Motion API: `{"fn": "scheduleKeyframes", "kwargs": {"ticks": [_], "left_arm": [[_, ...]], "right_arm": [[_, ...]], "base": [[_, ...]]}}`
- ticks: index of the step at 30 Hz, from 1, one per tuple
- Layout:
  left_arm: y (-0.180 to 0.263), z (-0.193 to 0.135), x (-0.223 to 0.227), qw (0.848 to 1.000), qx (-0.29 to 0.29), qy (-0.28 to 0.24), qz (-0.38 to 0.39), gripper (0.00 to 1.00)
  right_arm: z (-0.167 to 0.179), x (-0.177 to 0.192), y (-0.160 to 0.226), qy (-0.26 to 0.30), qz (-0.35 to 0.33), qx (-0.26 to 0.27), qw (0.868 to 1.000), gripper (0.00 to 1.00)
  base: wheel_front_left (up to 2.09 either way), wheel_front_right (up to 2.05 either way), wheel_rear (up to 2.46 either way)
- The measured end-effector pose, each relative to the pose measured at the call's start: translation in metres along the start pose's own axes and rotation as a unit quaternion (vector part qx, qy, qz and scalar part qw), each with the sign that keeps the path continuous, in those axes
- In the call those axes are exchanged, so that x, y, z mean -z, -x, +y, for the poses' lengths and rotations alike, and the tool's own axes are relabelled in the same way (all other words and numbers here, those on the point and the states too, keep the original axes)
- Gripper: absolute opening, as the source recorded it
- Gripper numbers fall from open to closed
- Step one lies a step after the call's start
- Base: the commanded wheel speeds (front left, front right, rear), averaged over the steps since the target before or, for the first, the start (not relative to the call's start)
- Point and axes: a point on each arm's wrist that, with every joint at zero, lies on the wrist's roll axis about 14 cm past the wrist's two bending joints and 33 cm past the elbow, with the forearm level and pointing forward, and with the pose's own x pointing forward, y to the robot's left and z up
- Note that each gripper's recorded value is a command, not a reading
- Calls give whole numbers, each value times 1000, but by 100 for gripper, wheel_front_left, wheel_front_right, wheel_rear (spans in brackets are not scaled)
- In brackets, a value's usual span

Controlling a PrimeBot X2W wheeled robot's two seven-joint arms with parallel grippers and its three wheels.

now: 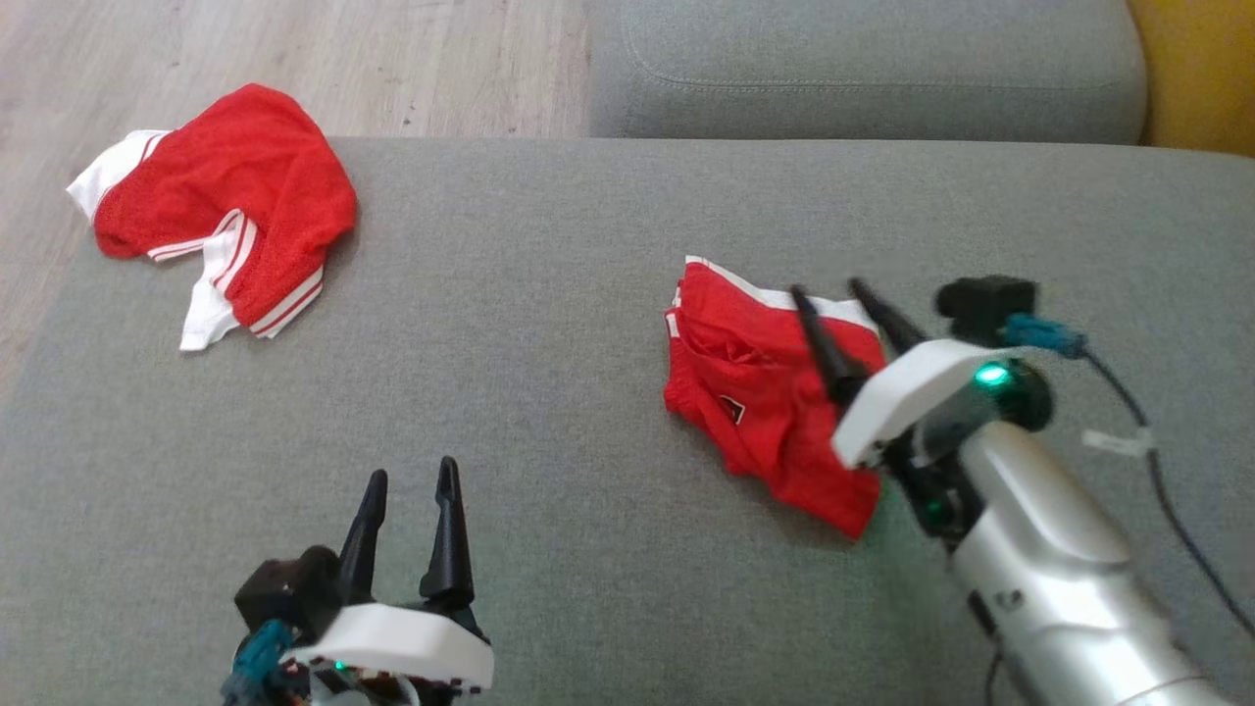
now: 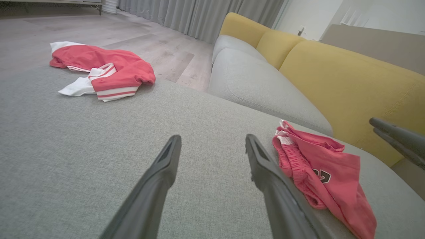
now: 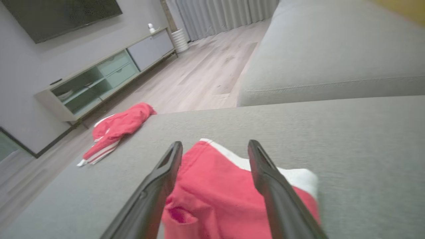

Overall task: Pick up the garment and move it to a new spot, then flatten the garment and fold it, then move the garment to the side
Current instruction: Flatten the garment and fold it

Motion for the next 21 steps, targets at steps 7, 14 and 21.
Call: {"fn": "scheduleKeyframes", "kwargs": {"ticks": [7,14,21], "left_arm": [[-1,0,5,1000,-1,0,9,100],[-3,8,9,1000,-13,-2,16,100],[-5,19,6,999,-29,-1,13,100]], "right_arm": [[-50,9,12,33,11,60,998,13],[-51,58,12,57,89,56,993,0],[-28,90,4,82,140,14,987,0]], "base": [[0,0,0],[0,0,0],[0,0,0]]}}
